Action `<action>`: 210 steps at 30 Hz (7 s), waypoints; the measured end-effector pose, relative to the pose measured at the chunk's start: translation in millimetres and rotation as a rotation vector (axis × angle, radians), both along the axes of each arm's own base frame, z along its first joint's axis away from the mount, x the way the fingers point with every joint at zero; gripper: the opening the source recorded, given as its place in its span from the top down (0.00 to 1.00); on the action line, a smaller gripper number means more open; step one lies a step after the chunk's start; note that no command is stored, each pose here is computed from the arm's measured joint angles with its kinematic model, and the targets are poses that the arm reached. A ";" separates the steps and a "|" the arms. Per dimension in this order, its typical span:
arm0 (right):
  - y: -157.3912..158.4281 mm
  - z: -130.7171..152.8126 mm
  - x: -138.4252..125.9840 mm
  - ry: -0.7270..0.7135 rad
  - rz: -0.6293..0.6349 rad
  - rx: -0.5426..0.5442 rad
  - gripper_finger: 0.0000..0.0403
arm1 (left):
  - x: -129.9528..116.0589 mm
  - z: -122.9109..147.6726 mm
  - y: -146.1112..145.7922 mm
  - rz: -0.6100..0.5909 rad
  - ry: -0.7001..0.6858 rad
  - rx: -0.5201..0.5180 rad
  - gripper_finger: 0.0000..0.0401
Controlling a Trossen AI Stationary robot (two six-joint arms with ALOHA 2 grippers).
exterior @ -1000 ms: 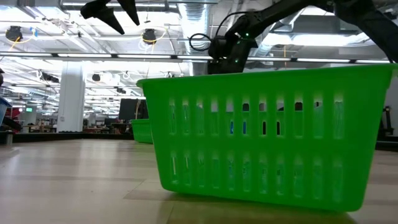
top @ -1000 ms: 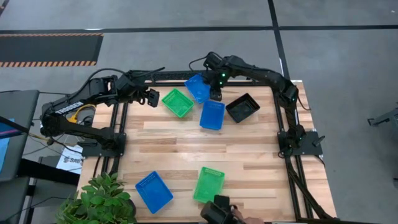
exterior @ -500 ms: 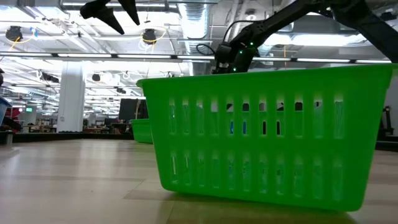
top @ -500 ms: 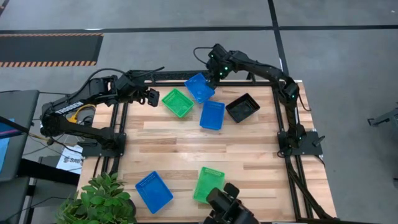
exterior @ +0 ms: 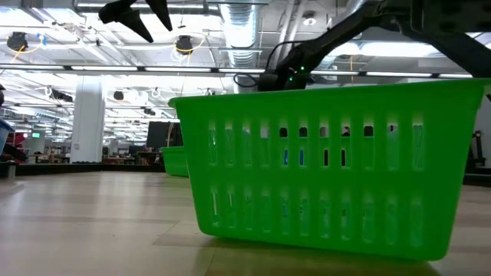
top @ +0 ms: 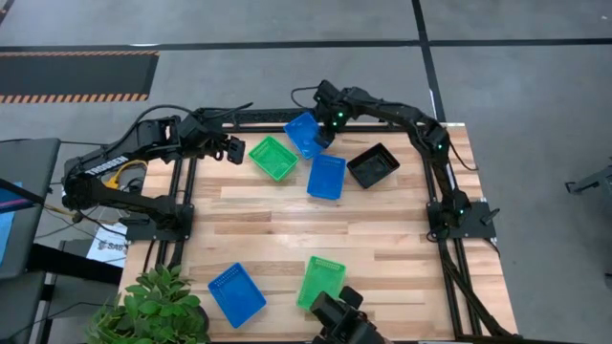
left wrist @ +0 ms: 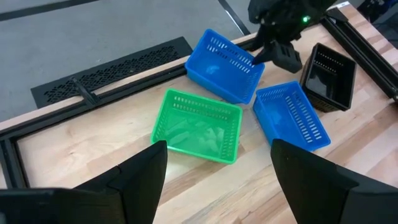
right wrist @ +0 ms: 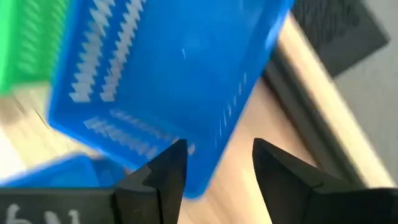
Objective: Stack baskets by color
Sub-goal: Stack the top blue bin on the middle blue bin, then move the stacked blue bin to the top middle of the stacked green and black bins, then stack the bottom blue bin on the top blue bins
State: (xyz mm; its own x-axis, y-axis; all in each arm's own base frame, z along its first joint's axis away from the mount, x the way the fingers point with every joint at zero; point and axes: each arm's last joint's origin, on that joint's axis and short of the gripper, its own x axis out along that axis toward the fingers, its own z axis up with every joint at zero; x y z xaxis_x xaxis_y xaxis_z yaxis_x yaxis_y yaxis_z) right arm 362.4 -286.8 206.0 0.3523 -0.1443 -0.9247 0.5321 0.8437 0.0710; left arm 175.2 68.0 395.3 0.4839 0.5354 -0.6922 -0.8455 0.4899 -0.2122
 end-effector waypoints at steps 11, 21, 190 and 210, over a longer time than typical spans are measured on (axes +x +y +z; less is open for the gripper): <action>-1.7 2.3 1.9 -0.026 -0.004 -0.018 0.75 | 0.0 -0.1 0.2 -0.013 0.016 0.016 0.32; -2.6 3.0 3.1 -0.047 -0.048 -0.012 0.77 | -0.4 -0.4 0.0 -0.019 0.025 0.017 0.32; 157.9 99.9 -64.0 -0.439 -0.139 0.030 0.80 | 47.7 -48.2 -65.6 -0.515 0.332 -0.466 0.32; 176.0 138.8 -112.4 -0.439 -0.093 -0.017 0.80 | 30.8 -148.5 -188.3 -0.630 0.586 -0.610 0.32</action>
State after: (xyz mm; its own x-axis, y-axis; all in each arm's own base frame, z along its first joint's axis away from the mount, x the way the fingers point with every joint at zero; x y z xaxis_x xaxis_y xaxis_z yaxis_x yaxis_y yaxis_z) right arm 250.0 -110.8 344.9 0.6956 -0.2077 -0.6877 0.5285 0.7964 0.2940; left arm 206.0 -120.3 246.8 0.0563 -0.2139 -0.9752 -0.5251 0.8244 -0.2111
